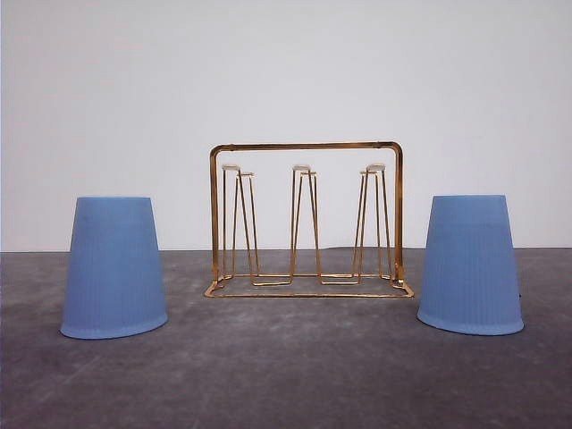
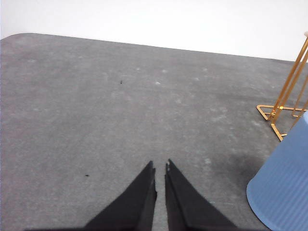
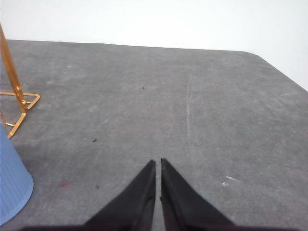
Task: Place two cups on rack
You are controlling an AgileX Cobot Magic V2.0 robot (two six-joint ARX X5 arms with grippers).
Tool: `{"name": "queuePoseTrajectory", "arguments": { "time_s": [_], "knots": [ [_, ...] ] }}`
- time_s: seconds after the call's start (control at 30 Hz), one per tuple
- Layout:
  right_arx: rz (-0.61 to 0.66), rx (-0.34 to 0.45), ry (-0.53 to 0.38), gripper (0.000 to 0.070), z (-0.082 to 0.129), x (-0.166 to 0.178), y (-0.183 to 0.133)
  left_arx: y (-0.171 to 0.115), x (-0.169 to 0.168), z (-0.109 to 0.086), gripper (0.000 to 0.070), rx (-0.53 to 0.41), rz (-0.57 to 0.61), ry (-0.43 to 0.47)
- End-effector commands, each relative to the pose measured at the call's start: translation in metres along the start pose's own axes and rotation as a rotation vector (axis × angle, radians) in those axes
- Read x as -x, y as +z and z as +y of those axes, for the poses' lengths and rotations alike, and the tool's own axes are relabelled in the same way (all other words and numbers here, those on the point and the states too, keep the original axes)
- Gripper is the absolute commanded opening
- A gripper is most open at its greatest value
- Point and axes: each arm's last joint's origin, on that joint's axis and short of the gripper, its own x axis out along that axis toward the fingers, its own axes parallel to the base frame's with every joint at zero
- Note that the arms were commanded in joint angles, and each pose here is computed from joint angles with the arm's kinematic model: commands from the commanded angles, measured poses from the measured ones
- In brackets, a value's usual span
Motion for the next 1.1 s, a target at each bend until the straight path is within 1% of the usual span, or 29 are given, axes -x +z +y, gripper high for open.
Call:
{"name": "queuePoseTrajectory", "arguments": {
  "time_s": [0.0,0.77,0.9,1.0,1.07],
  "knots": [
    [-0.008,0.003,-0.006,0.0016,-0.0004,-0.0003,-0.0001,-0.0049,-0.0013,0.0007,0.0016,0.003,0.018,0.004],
    [-0.01,0.001,-0.006,0.0016,-0.0003,-0.0003,0.0,-0.0049,-0.0013,0.0007,0.0016,0.004,0.018,0.004],
    [-0.008,-0.032,0.002,0.0017,-0.0001,-0.0003,-0.0001,-0.0047,-0.0013,0.0003,0.0017,0.015,0.017,-0.008],
    [-0.015,-0.077,0.003,0.0015,-0.0001,-0.0003,0.0007,-0.0026,-0.0012,0.0,0.0015,0.081,-0.003,-0.014],
    [-0.025,-0.13,0.008,0.0009,0.0,0.0004,0.0031,0.0022,0.0002,-0.0005,0.0012,0.113,-0.019,-0.016]
  ]
}}
